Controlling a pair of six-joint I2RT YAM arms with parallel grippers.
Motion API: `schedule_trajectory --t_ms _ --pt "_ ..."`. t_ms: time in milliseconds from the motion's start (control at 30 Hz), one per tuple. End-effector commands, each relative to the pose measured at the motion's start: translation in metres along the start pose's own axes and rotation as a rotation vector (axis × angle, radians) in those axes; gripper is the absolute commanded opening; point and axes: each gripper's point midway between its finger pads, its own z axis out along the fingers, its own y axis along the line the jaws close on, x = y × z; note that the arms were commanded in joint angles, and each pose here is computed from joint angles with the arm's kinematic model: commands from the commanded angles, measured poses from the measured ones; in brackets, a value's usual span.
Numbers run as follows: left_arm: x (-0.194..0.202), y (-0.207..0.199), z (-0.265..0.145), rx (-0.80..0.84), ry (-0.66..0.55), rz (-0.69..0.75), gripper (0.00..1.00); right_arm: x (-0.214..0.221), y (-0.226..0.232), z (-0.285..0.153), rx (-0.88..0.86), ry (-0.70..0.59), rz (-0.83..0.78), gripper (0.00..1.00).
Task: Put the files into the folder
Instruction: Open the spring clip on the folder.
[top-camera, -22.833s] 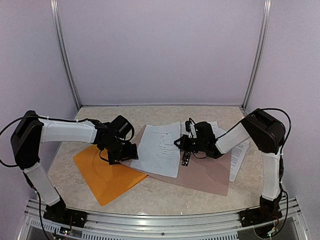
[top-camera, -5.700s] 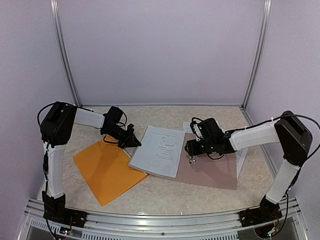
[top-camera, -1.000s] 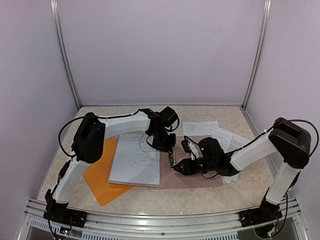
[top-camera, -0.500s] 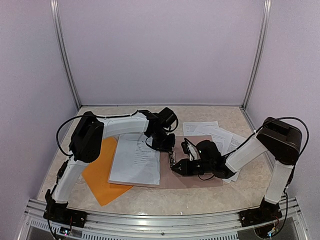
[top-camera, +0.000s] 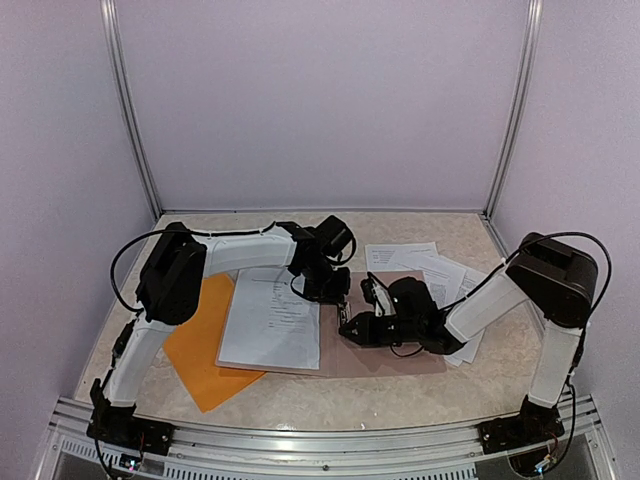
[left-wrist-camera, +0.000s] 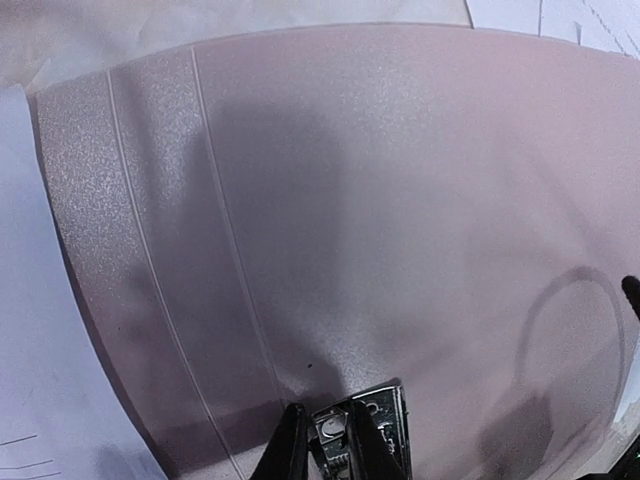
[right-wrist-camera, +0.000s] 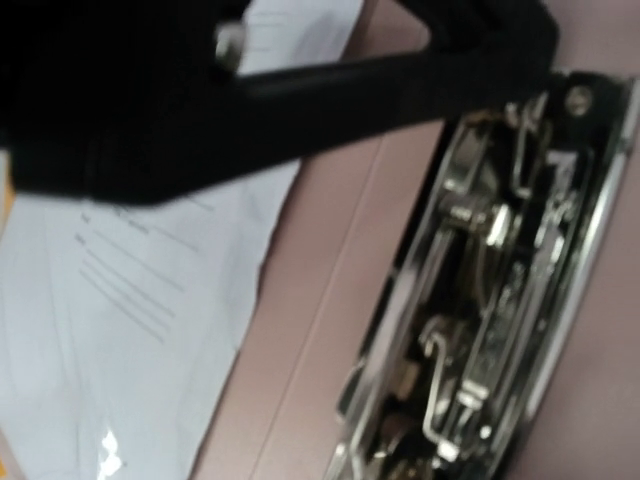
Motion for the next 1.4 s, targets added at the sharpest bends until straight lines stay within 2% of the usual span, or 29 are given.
schedule_trajectory --t_ms 0,767,1367 --pt "0.055 0.045 0.039 -0.161 0.154 0.002 0.12 0.001 -0.009 0.008 0.052 0.005 0.021 0.22" --pt "0.059 0.049 0.039 -0.182 0.149 0.025 0.12 0.012 -0.032 0.012 0.144 0.043 0.07 0.03" --pt "0.06 0.05 0.038 -0.188 0.146 0.026 0.12 0.016 -0.018 0.004 0.08 0.054 0.085 0.16"
